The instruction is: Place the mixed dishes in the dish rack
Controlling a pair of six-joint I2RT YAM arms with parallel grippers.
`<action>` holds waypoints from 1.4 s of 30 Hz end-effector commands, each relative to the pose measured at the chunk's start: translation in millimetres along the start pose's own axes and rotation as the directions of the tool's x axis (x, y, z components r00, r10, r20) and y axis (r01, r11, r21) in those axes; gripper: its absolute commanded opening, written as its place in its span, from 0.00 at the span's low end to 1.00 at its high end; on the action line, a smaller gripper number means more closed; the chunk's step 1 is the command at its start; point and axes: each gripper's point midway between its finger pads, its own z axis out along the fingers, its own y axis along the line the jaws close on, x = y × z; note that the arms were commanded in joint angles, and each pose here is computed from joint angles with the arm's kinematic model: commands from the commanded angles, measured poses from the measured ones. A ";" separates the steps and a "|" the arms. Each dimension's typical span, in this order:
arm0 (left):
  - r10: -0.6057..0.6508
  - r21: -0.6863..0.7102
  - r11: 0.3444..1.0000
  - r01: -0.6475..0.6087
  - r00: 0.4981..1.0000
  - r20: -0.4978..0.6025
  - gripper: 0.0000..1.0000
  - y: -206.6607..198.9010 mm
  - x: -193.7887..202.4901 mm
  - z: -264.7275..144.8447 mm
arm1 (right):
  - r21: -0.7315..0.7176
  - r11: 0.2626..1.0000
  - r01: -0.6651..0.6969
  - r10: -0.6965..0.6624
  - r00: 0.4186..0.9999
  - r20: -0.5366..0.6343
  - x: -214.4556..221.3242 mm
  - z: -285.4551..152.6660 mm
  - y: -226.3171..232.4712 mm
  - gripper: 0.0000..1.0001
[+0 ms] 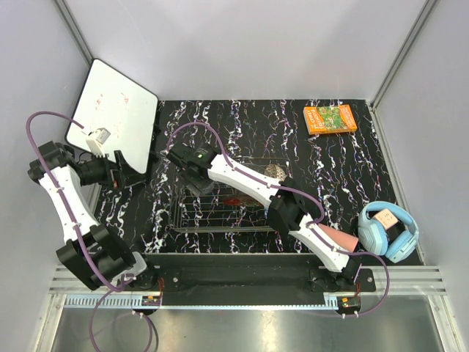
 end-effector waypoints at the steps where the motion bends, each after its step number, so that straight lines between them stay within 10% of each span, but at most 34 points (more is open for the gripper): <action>1: 0.040 0.012 0.999 -0.040 0.999 0.028 0.99 -2.1 -3.9 -0.7 | -0.060 0.998 0.000 0.003 0.999 0.045 -13.0 -1.0 10.6 0.00; 13: 0.031 0.019 0.999 -0.031 0.999 0.034 0.99 -1.2 -5.0 0.6 | -0.131 0.991 0.021 -0.023 1.000 -0.015 4.8 8.4 34.8 0.00; 25: 0.034 0.021 0.999 -0.034 0.999 0.036 0.99 -1.7 -4.0 1.1 | -0.098 0.995 0.029 -0.028 0.999 0.016 -2.1 11.4 37.9 0.99; 42: 0.040 0.012 0.999 -0.040 0.999 0.037 0.99 -3.7 -3.0 -0.1 | 0.005 1.000 0.031 -0.031 0.982 0.188 -37.4 -69.8 -3.2 1.00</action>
